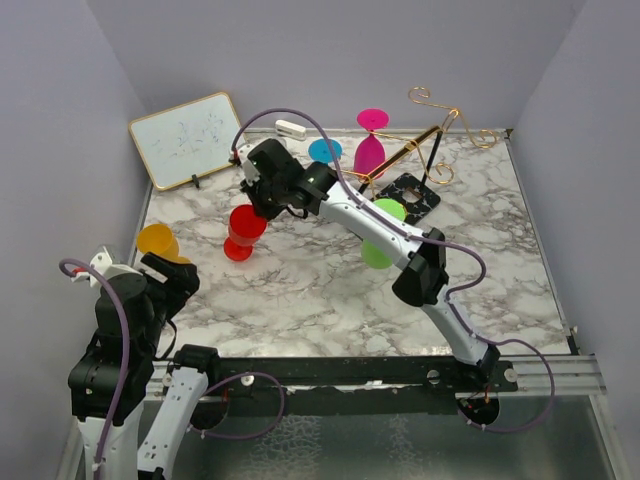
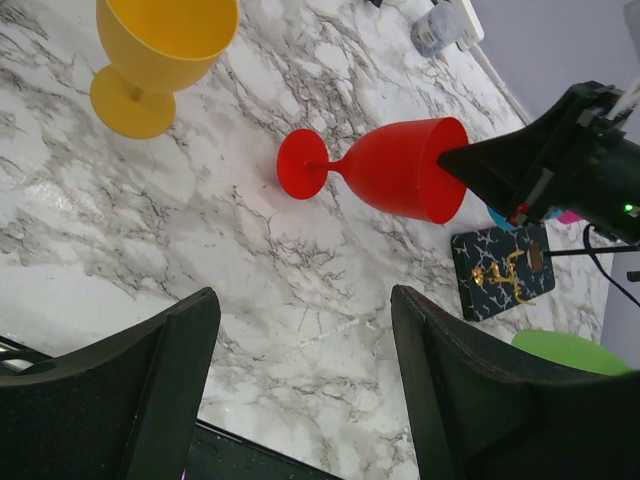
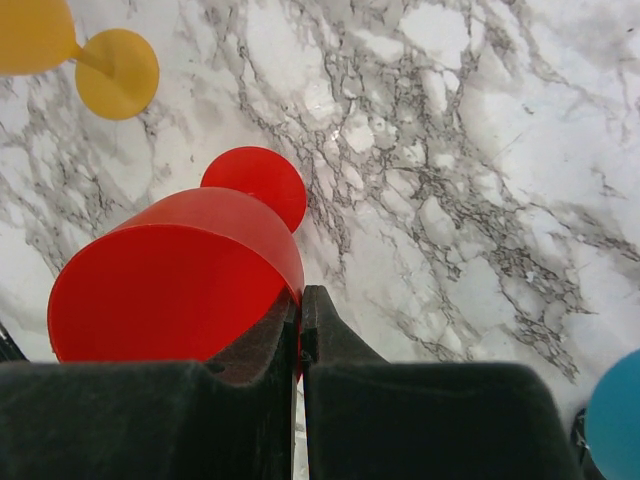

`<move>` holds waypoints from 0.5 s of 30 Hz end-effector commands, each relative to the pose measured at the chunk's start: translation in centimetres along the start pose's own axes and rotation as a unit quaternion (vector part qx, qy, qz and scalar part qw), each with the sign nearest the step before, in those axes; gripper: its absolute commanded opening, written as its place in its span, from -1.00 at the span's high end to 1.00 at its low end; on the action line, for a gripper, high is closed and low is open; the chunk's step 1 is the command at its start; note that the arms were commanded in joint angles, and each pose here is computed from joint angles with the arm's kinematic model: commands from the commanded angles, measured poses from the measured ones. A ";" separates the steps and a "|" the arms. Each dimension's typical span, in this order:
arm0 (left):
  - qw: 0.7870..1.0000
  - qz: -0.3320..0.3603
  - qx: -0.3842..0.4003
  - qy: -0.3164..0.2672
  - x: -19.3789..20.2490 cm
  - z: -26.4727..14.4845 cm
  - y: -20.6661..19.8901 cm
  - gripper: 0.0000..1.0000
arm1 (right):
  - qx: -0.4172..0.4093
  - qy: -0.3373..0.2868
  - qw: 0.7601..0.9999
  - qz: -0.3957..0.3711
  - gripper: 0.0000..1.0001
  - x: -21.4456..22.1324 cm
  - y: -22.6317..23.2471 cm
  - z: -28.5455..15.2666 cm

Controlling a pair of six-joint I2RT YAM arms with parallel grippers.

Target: Take the wine glass off the wine glass rack

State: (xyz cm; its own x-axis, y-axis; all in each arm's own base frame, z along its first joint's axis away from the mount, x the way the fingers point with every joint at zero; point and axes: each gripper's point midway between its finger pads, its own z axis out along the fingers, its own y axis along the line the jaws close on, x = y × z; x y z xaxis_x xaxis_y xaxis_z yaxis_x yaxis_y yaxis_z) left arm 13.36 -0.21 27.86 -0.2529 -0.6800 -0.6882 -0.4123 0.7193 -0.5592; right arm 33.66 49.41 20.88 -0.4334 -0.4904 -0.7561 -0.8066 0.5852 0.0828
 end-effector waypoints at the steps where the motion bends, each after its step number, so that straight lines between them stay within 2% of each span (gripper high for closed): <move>1: 1.000 0.005 0.016 0.003 0.4 -0.1 -0.1 -0.43 | -0.031 0.007 0.999 -0.006 0.98 1.0 2.4 2.5; 10: 1.000 0.008 0.015 0.011 0.9 0.0 0.0 -0.43 | -0.042 0.000 0.999 -0.016 0.97 1.2 4.3 4.3; 15: 1.000 0.008 0.016 0.016 1.3 0.3 0.1 -0.43 | -0.054 -0.011 0.998 -0.023 0.70 0.8 5.5 4.4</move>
State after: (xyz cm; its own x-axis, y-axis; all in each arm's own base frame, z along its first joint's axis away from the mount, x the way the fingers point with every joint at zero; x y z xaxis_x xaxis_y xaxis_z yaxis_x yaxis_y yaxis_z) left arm 13.20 -0.48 26.99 -0.2716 -0.6791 -0.6820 -0.4074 0.7231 -0.5578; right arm 31.04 53.19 16.85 -0.4212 -0.5347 -0.7326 -0.8444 0.5260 0.1016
